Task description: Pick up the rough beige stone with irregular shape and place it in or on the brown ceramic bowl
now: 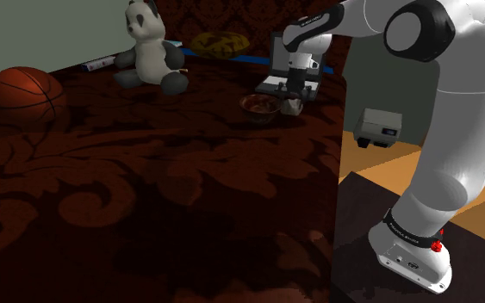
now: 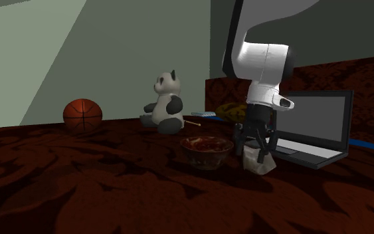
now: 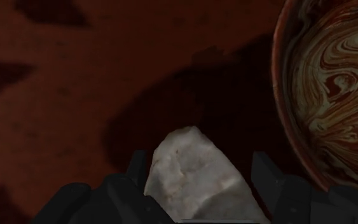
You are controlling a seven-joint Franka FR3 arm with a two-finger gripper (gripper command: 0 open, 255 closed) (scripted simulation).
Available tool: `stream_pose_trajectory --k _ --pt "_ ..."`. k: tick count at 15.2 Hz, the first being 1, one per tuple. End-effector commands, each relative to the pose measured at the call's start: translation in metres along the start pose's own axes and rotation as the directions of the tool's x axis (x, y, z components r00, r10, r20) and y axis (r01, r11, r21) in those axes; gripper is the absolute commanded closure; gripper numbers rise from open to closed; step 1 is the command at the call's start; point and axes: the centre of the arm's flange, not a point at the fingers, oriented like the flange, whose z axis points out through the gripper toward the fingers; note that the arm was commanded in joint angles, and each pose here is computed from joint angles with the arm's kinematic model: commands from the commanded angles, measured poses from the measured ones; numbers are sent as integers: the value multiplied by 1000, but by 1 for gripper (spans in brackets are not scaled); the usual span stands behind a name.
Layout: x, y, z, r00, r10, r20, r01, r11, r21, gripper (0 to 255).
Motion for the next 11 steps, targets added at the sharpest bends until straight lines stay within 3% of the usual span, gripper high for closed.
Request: stream_pose_trajectory --k 1,11 --pt "-3 0 -9 1000 0 1 0 1000 0 255" --pt "-17 -1 -60 1000 0 1 0 1000 0 255"
